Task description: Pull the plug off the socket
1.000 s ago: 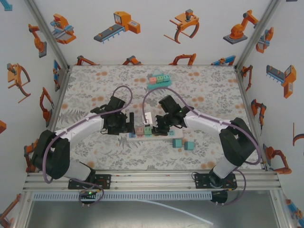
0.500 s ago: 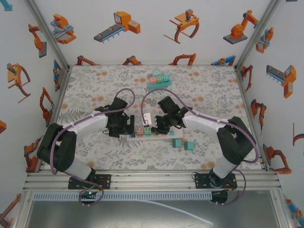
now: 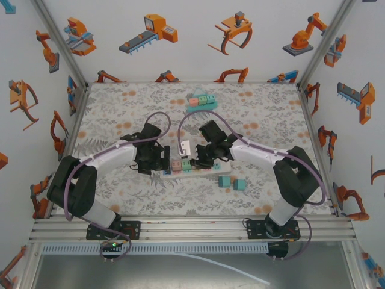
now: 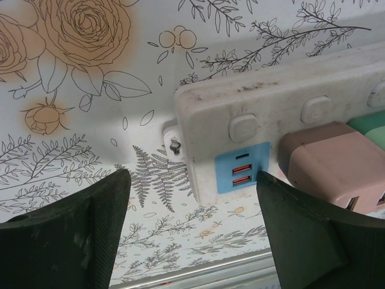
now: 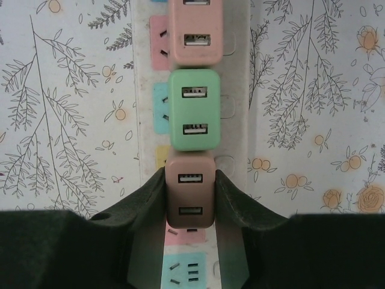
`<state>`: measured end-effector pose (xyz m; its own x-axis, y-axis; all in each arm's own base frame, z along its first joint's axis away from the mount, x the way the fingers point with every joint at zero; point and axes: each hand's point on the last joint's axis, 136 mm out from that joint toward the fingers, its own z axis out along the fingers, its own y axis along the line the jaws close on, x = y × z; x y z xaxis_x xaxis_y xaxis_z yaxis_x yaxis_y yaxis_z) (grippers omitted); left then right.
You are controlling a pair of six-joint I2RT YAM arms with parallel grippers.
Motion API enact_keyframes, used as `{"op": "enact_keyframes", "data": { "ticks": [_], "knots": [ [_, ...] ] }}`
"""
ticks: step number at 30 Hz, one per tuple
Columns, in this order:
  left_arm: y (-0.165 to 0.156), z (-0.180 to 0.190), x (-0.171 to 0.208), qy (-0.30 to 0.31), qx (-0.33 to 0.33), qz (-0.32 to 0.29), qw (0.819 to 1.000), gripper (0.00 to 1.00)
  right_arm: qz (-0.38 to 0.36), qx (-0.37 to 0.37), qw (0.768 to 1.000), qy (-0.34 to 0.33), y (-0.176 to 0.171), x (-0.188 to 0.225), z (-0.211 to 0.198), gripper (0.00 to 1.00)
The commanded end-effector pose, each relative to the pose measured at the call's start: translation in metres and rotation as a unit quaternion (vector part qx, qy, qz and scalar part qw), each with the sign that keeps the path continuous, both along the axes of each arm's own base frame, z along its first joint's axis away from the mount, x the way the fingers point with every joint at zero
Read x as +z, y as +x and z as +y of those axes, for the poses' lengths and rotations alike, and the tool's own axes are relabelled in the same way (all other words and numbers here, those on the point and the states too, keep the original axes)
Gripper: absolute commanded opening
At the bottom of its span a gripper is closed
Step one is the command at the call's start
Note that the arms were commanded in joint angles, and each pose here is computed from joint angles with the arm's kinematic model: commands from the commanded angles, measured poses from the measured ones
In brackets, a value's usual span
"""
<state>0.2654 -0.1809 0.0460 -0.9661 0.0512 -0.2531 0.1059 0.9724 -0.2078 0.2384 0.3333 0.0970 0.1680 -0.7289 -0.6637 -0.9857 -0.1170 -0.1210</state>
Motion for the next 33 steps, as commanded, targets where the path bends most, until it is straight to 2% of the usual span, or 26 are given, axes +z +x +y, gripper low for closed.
{"op": "enact_keyframes", "data": {
  "ticks": [1,8,18,27,33],
  "knots": [
    [-0.013,0.020,-0.016,0.057,0.006,0.027,0.998,0.78,-0.003,0.011,0.998,0.058,0.004,0.036,0.021,0.23],
    [-0.012,0.025,-0.014,0.071,0.008,0.021,0.997,0.78,0.027,0.009,0.997,0.078,0.000,0.044,0.026,0.17],
    [-0.008,0.023,-0.005,0.066,0.005,0.006,0.998,0.78,0.008,-0.001,0.997,0.082,0.002,0.058,0.021,0.17],
    [0.007,0.012,0.026,0.038,-0.004,-0.038,0.999,0.78,-0.014,-0.031,0.995,0.092,-0.002,0.084,0.005,0.17],
    [0.018,0.003,0.062,0.010,-0.021,-0.076,0.997,0.79,-0.013,-0.084,0.988,0.127,-0.003,0.121,-0.004,0.17]
  ]
}}
